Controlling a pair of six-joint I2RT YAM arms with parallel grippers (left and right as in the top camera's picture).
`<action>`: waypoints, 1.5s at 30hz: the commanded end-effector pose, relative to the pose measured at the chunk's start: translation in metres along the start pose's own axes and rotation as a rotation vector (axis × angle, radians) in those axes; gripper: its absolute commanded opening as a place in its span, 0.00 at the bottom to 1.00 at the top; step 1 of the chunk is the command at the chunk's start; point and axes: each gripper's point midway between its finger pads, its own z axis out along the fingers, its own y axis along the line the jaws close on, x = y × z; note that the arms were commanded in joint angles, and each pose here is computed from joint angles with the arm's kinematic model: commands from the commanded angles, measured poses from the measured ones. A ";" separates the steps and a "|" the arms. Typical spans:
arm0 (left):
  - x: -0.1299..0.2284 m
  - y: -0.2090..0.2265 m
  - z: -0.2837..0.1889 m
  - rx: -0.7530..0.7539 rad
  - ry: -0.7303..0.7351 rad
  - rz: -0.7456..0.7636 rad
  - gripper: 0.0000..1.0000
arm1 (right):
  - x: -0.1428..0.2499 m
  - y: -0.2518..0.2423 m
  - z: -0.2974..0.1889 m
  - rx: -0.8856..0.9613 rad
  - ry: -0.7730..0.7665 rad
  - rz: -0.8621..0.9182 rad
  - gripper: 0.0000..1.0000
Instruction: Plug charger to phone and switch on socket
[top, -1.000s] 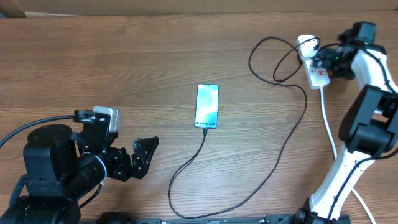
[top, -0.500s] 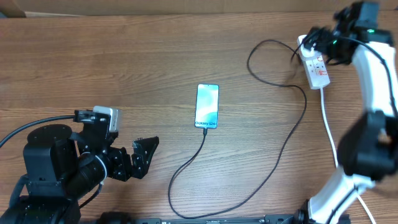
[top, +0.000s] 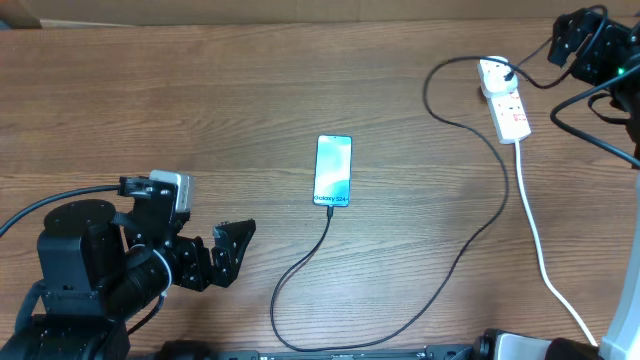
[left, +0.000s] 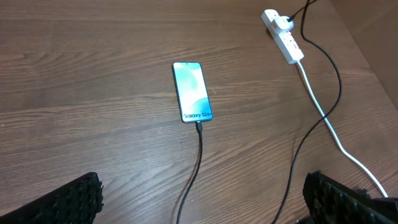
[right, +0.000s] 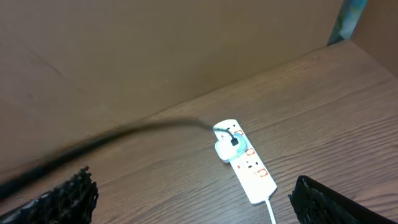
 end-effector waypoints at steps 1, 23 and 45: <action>-0.002 -0.003 -0.002 0.013 -0.009 0.022 1.00 | 0.013 -0.008 0.024 0.025 0.057 0.018 1.00; -0.002 -0.003 -0.002 0.013 -0.009 0.021 1.00 | 0.115 -0.081 0.137 0.326 0.408 0.088 1.00; -0.002 -0.003 -0.002 0.013 -0.009 0.021 1.00 | 0.103 -0.032 -0.071 0.164 0.280 0.113 1.00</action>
